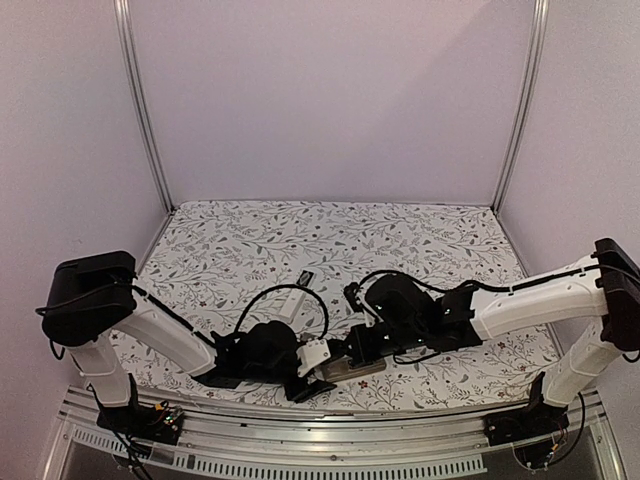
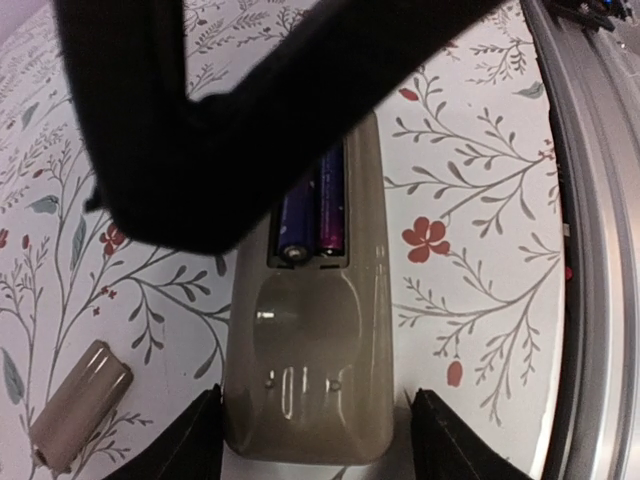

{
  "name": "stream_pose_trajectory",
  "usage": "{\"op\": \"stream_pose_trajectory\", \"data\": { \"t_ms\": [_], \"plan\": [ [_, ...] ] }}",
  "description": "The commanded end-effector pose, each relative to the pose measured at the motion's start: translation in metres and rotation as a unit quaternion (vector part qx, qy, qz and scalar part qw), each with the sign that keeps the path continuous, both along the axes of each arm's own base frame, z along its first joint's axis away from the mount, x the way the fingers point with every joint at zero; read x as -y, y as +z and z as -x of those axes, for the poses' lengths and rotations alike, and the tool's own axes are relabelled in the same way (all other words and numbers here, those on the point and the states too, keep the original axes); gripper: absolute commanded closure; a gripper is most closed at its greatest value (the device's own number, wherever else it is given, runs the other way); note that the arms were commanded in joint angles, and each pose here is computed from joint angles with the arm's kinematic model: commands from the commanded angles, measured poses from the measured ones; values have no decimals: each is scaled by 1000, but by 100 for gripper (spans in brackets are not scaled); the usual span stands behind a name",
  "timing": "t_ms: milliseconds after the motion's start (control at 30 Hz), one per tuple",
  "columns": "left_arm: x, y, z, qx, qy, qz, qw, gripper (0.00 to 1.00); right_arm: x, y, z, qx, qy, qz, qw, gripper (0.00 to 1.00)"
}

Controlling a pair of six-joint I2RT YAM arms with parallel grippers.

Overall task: Load the batteries into the remote control
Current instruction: Load the battery into the battery compartment.

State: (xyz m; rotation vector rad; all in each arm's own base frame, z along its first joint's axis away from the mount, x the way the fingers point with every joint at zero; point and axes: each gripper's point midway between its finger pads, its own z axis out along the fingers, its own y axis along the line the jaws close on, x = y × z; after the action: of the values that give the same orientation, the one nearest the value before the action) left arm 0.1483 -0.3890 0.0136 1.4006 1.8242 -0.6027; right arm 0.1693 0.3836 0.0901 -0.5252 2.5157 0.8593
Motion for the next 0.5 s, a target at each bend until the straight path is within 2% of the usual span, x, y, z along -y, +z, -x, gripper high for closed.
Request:
{"op": "stream_pose_trajectory", "data": {
  "t_ms": [0,467],
  "plan": [
    [-9,-8,2,-5,-7,-15,1000,37,0,-14,1,-26,2,-8,1000,100],
    [-8,-12,2,-7,-9,-21,1000,43,13,-45,-2,-56,-15,37,998,100]
  ]
}}
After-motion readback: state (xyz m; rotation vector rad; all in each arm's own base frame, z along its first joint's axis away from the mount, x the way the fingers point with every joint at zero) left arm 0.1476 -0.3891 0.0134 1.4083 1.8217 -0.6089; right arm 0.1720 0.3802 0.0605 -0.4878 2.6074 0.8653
